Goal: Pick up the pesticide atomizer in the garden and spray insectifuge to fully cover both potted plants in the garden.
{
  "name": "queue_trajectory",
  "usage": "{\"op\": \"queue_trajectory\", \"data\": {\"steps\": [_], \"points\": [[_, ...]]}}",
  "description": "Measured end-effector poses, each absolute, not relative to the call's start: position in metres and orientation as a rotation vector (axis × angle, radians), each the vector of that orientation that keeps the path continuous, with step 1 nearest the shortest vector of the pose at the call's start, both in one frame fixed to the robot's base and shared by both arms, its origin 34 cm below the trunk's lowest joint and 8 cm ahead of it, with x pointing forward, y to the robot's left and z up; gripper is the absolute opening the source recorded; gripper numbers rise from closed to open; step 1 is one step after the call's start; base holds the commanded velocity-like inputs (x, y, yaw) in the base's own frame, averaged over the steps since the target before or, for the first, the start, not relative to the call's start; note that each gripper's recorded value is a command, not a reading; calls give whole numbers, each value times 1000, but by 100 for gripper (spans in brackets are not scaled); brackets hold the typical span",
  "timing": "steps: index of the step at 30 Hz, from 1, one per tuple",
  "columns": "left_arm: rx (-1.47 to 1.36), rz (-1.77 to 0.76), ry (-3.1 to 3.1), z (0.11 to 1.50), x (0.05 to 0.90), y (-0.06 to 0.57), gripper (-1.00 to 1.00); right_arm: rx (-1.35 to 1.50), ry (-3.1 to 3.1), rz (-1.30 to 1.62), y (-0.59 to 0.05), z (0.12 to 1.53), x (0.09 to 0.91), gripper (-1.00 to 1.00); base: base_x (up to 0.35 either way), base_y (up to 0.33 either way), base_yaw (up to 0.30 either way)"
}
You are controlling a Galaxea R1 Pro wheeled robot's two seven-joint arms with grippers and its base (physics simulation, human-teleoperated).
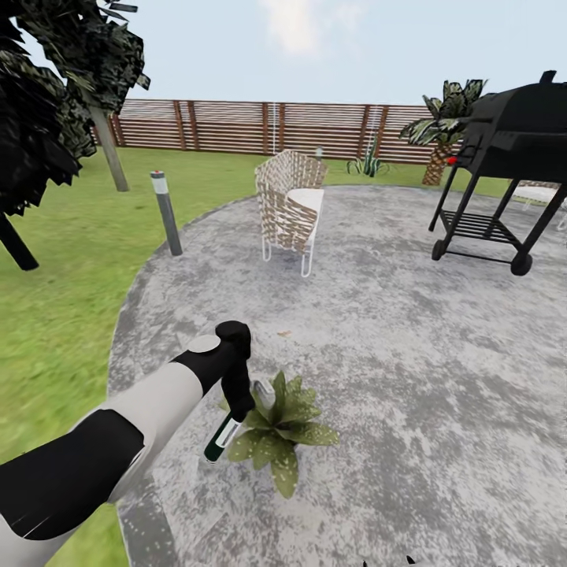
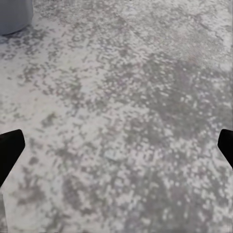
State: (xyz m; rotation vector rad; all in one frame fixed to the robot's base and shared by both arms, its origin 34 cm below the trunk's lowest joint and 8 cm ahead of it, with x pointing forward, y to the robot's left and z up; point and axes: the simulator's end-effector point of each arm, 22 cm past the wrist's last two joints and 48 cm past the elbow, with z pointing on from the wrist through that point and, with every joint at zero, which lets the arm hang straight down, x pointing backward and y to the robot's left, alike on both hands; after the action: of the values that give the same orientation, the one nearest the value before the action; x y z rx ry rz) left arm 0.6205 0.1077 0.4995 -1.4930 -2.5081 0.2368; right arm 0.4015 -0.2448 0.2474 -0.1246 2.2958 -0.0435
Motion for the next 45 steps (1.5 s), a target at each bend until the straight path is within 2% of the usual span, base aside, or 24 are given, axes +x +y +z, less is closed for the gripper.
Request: {"op": "queue_trajectory", "data": {"steps": [6,23,29,35,40,45], "points": [[-1493,239,-2506,498,620,108,-100,-124,2298,-44,-245,247,401,100,204,205,-125],[-1451,246,-2459,475,598,125,-100,-124,2298,-44,-245,247,401,100,8,7,-1],[-1452,128,-2428,466,596,145,-100,-124,2298,-45,-245,247,401,100,0,0,0],[-1456,133,-2434,467,597,141,-100,-124,2297,-44,-245,247,401,100,0,0,0],[-1503,184,-2427,472,593,112,-100,-124,2298,-42,-244,247,401,100,0,0,0],[-1482,180,-2427,469,592,119,-100,-126,2297,-42,-244,247,401,100,0,1,0]]}}
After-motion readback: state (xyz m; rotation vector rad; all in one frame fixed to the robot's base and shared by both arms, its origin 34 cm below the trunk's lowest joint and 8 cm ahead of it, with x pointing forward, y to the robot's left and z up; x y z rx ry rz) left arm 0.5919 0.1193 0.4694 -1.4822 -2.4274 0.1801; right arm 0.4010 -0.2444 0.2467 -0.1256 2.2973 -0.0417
